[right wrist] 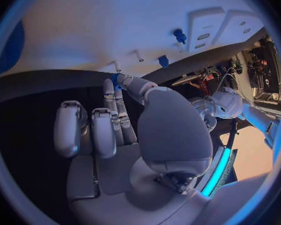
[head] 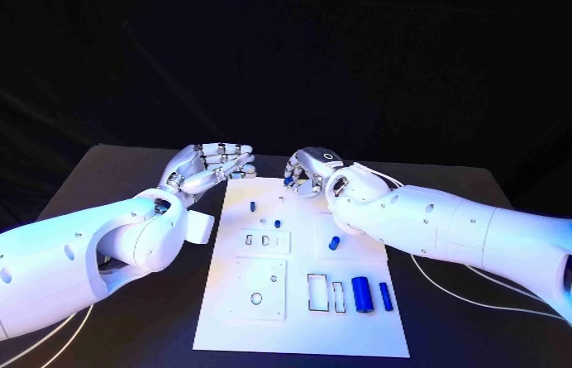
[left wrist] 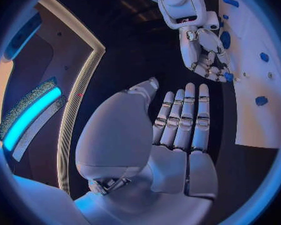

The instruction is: Assemble the parts on the task board

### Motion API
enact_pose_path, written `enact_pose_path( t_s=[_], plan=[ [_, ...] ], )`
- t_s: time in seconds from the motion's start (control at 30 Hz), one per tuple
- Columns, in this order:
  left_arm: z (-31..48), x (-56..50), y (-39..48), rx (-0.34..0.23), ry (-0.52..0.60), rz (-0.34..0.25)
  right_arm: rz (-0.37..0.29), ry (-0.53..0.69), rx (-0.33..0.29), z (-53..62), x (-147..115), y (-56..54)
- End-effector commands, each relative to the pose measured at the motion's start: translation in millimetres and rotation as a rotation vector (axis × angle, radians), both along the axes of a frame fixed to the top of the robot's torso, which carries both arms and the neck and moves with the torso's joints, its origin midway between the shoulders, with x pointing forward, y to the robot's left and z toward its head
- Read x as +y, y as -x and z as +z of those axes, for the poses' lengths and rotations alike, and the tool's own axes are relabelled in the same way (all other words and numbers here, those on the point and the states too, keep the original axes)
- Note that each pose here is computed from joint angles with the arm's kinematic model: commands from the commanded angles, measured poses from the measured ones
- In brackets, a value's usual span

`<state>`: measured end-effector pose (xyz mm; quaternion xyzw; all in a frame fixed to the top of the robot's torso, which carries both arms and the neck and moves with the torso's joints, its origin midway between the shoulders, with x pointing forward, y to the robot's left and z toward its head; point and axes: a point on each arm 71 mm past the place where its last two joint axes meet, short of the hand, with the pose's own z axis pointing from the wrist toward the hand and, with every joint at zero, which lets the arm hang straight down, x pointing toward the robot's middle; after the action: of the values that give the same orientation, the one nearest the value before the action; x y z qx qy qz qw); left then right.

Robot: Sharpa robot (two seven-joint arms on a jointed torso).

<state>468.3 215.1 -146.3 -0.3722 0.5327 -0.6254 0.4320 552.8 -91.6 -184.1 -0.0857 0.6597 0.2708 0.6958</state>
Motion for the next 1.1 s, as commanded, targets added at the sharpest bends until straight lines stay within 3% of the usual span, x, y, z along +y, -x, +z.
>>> enact_pose_path(
  t_s=[0.03,0.4,1.1],
  plan=[
    [2.1,-3.0,0.1,-0.008,0.006,-0.021,0.006,0.021,0.027,-7.3,2.0,0.2],
    [2.5,-2.9,-0.6,-0.009,0.006,-0.02,0.003,0.03,0.041,-15.5,2.6,0.6],
    [3.3,-2.3,-1.5,-0.007,0.003,-0.019,0.001,0.005,0.029,-13.9,2.5,0.0]
  ],
)
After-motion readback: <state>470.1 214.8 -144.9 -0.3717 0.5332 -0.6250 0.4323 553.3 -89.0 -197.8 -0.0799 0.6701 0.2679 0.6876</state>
